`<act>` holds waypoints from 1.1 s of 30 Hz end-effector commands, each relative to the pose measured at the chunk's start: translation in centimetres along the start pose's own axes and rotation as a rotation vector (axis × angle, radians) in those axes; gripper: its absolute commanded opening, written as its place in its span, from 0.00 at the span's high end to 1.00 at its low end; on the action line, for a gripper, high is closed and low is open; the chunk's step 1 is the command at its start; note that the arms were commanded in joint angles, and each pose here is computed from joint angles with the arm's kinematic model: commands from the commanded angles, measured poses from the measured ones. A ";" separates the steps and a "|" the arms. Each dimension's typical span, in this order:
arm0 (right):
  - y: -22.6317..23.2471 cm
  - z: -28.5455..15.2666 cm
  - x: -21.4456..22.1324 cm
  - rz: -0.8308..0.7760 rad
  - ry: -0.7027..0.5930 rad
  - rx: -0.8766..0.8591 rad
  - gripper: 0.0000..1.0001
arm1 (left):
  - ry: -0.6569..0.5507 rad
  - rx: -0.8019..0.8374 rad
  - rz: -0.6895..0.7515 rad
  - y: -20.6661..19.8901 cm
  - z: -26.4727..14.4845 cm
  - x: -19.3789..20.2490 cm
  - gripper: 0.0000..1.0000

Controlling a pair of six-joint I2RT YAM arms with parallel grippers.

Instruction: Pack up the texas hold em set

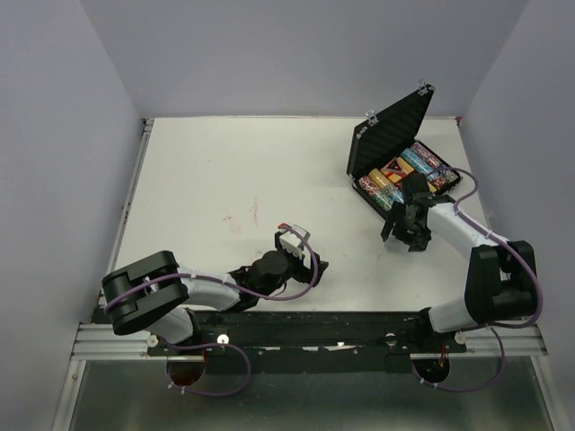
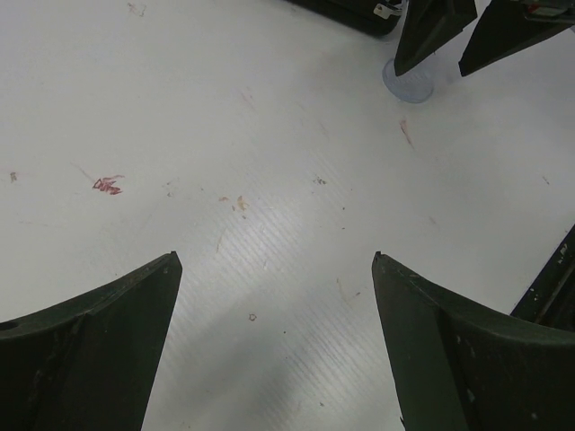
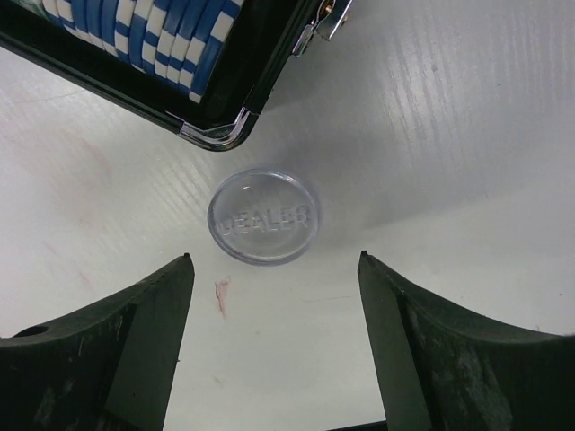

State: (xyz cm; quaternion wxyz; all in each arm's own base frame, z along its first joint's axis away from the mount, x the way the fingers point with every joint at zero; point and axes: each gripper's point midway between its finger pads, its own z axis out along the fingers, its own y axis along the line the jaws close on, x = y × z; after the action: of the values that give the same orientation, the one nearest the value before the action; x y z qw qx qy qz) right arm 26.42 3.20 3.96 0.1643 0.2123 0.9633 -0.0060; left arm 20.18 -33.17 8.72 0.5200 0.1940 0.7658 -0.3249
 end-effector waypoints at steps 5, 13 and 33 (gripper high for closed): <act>0.2 1.4 -0.7 -0.022 -0.032 0.073 0.21 | -0.043 0.001 -0.013 -0.2 -0.1 -1.1 0.05; 1.0 2.2 -1.0 -0.045 -0.032 0.069 0.24 | -0.045 0.001 -0.014 -0.3 -0.1 -1.2 0.05; 0.6 2.6 -0.1 -0.046 -0.015 0.080 0.38 | -0.044 -0.002 -0.013 -0.1 -0.1 -1.1 0.05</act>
State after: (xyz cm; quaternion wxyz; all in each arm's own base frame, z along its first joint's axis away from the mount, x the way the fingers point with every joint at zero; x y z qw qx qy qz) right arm 27.40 3.71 1.59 0.1559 0.1937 0.9677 -0.0403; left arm 20.18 -33.17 8.72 0.5200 0.1940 0.7658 -0.3249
